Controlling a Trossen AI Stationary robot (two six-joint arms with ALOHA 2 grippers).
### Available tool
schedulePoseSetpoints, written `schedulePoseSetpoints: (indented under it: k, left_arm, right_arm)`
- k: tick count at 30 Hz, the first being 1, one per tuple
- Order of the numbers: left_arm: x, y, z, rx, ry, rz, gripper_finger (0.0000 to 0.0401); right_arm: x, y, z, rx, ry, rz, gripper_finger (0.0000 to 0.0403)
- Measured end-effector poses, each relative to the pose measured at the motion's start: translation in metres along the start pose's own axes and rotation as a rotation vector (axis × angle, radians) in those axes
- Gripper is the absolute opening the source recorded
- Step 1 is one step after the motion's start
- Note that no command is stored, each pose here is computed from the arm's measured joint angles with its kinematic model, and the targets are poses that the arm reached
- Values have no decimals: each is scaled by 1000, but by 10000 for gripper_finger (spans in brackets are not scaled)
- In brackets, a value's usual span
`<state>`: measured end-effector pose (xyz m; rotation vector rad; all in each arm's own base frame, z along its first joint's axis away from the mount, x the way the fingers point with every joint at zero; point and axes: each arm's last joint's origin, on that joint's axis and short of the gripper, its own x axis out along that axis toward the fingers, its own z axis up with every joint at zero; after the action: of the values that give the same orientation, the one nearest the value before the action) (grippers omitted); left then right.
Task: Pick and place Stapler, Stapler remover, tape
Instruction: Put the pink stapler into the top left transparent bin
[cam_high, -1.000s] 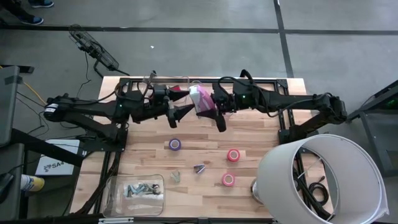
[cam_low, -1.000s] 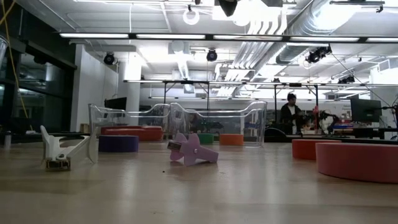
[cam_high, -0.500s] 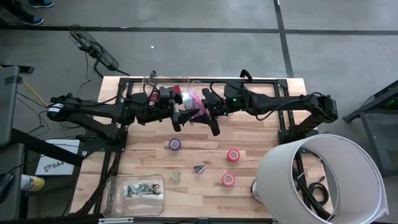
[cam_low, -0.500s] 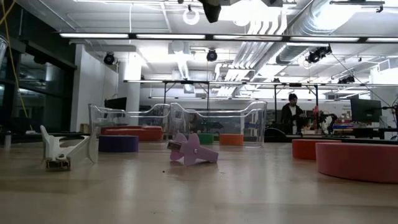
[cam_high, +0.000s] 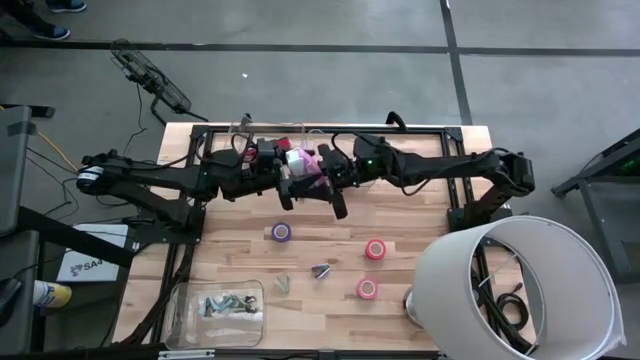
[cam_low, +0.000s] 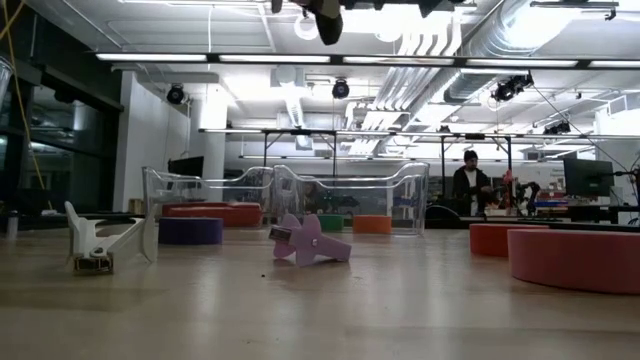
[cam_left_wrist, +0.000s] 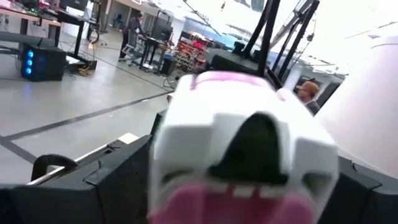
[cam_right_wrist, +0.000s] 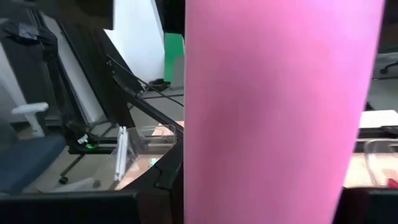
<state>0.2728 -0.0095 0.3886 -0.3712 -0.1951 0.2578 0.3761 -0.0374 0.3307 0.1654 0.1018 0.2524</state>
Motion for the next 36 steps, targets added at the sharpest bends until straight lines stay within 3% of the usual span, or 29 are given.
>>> schedulePoseSetpoints:
  k: [7, 16, 22, 26, 34, 36]
  left_arm:
    - [0, 0, -1, 5, 8, -5, 347]
    - [0, 0, -1, 4, 9, -3, 347]
    - [0, 1, -1, 4, 2, 16, 336]
    - [0, 1, -1, 4, 2, 15, 291]
    - [0, 0, -1, 9, 13, 0, 148]
    - [0, 0, -1, 11, 15, 1, 145]
  right_arm:
    - [10, -5, -9, 36, -4, 26, 127]
    - [11, -2, 9, 6, -48, 57, 127]
    - [11, -2, 7, 0, -18, 56, 127]
    - [11, -2, 8, -3, -26, 55, 127]
    - [11, -2, 8, 4, -23, 34, 127]
    - [11, -3, 8, 8, -22, 30, 127]
